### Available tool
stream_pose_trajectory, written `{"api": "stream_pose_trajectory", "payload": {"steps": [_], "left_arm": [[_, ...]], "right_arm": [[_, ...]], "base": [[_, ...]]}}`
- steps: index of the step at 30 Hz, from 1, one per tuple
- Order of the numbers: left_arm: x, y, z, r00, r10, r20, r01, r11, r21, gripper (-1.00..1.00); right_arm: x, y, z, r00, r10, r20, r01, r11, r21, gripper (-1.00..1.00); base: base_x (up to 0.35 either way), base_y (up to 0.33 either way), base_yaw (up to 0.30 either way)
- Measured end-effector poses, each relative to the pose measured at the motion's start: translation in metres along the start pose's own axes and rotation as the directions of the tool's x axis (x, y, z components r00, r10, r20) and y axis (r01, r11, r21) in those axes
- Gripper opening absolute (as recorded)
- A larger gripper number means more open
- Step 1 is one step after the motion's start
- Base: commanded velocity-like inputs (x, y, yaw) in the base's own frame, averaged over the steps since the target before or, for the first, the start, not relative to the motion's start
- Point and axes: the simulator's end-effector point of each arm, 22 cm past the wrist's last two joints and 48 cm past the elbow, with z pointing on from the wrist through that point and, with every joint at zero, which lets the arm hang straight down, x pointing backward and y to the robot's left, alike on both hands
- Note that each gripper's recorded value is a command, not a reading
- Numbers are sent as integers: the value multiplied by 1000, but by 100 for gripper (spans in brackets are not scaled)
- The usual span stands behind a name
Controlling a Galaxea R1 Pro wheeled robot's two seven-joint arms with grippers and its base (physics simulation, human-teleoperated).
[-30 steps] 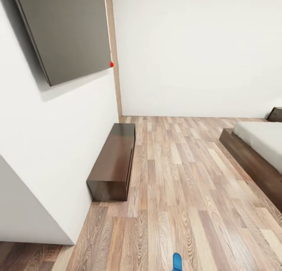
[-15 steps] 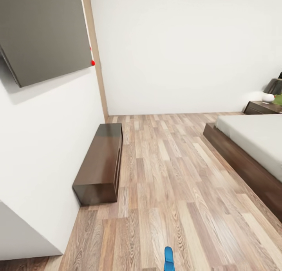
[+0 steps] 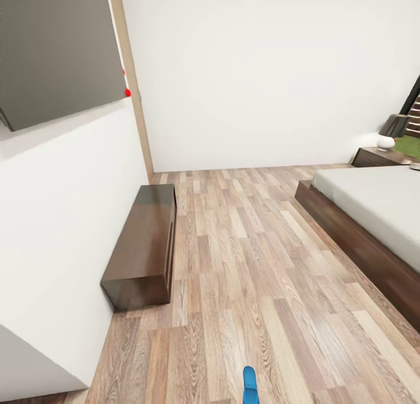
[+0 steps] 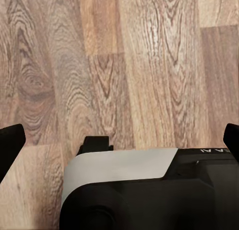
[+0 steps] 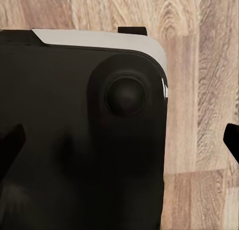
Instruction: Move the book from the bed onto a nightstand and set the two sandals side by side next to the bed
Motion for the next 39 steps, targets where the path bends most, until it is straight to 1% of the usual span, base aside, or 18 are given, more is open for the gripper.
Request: {"api": "stream_pose_trajectory", "payload": {"steps": [8, 39], "left_arm": [[0, 0, 0, 1000, 0, 0, 0, 1000, 0, 100], [-1, -2, 0, 1000, -2, 2, 2, 1000, 1, 100]], "right_arm": [[0, 0, 0, 1000, 0, -1, 0, 1000, 0, 100], [-3, -1, 0, 1000, 1, 7, -1, 1000, 0, 100]], "base": [[100, 204, -1], [2, 4, 0]]}}
